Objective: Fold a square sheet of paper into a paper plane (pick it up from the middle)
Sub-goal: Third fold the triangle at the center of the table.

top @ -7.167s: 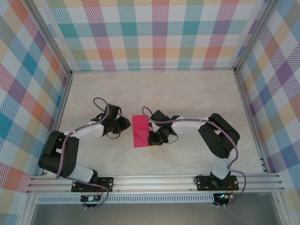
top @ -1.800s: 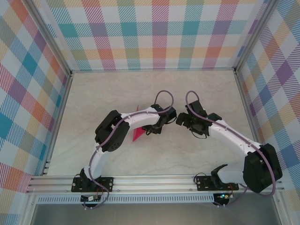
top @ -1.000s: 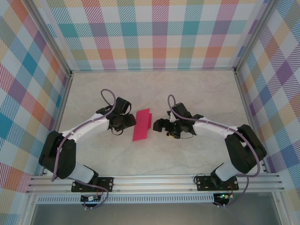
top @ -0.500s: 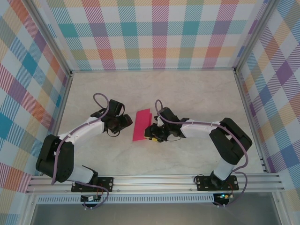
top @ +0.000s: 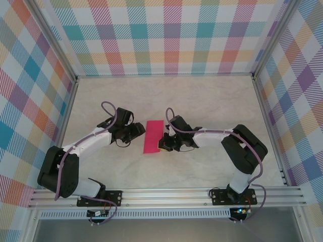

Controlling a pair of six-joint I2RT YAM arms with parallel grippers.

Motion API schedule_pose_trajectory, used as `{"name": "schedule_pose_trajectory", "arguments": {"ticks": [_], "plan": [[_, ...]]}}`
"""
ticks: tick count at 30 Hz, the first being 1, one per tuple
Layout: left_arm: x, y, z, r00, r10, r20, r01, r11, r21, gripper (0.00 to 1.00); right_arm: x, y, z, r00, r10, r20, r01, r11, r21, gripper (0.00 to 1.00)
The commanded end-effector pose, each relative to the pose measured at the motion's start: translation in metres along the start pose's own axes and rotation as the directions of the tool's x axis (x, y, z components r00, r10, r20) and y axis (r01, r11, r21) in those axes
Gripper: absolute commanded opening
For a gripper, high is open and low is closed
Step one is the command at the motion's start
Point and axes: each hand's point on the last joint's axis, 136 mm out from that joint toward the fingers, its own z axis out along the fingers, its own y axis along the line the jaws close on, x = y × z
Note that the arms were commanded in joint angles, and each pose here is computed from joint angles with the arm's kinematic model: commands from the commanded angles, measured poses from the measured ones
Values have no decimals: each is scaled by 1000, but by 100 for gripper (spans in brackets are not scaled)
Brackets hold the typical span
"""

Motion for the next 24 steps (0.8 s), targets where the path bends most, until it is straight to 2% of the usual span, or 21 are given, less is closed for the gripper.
{"name": "schedule_pose_trajectory", "arguments": {"ticks": [1, 6, 10, 18, 24], "plan": [[1, -29, -2, 999, 46, -19, -42, 985, 167, 58, 15, 6, -14, 975, -181, -125, 183, 983, 4, 4], [6, -42, 9, 995, 88, -54, -73, 967, 245, 43, 21, -3, -20, 949, -218, -226, 220, 975, -19, 5], [10, -39, 22, 992, 99, -80, -76, 966, 248, 34, 13, -2, -21, 944, -232, -236, 232, 972, -29, 5], [17, -28, 50, 985, 111, -136, -79, 973, 217, 23, 0, -5, -20, 954, -195, -227, 197, 980, -13, 8], [21, -15, 64, 983, 102, -155, -74, 982, 174, 18, -2, -4, -20, 978, -103, -182, 101, 995, -20, 20]]}}
